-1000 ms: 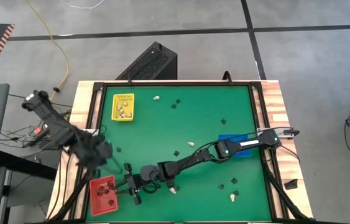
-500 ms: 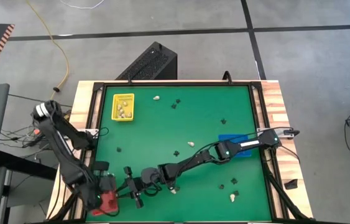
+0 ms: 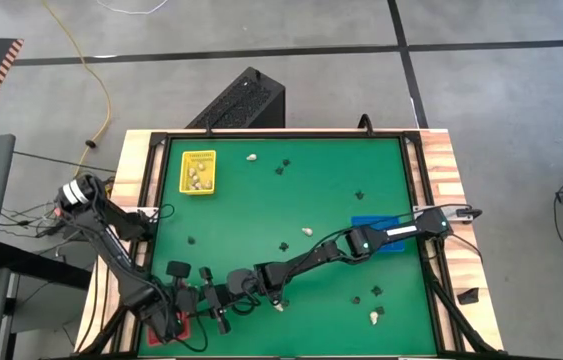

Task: Sort Halloween decoration
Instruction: Put the black skull toy into the red bin

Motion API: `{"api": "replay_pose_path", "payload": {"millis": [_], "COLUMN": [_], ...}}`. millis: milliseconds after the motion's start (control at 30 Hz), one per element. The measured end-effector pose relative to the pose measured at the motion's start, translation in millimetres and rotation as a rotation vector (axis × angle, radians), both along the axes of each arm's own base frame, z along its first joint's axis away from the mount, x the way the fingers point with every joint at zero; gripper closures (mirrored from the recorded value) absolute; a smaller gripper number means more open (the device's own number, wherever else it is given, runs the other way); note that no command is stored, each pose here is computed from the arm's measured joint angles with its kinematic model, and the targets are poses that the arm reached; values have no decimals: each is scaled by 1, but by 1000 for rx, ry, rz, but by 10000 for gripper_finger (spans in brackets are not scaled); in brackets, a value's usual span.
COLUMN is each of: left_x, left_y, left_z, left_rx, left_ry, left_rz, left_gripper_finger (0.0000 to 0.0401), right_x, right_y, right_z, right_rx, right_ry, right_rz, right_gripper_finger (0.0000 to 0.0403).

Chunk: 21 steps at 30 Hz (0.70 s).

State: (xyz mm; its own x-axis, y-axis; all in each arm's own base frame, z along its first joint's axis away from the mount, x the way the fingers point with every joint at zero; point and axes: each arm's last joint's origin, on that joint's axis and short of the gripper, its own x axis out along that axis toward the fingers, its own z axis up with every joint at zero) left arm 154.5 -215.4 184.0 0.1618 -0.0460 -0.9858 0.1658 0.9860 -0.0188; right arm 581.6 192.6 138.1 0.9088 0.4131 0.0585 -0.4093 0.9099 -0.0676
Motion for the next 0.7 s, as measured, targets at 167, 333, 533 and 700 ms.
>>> {"api": "replay_pose_path", "payload": {"millis": [167, 333, 533, 700], "left_x": [4, 4, 4, 5], "left_y": [4, 6, 6, 7], "left_z": [4, 4, 4, 4], "left_rx": [-1, 16, 27, 43], "left_ry": [-29, -24, -36, -55], "left_rz": [-17, -19, -23, -25], "left_gripper_finger": [401, 401, 401, 401], "right_x": [0, 0, 0, 1], "right_y": [0, -1, -1, -2], "right_z": [0, 0, 1, 1], "right_rx": [0, 0, 3, 2], "right_ry": [0, 0, -9, -11], "right_rz": [0, -2, -10, -29], "right_gripper_finger": [279, 275, 271, 270]}}
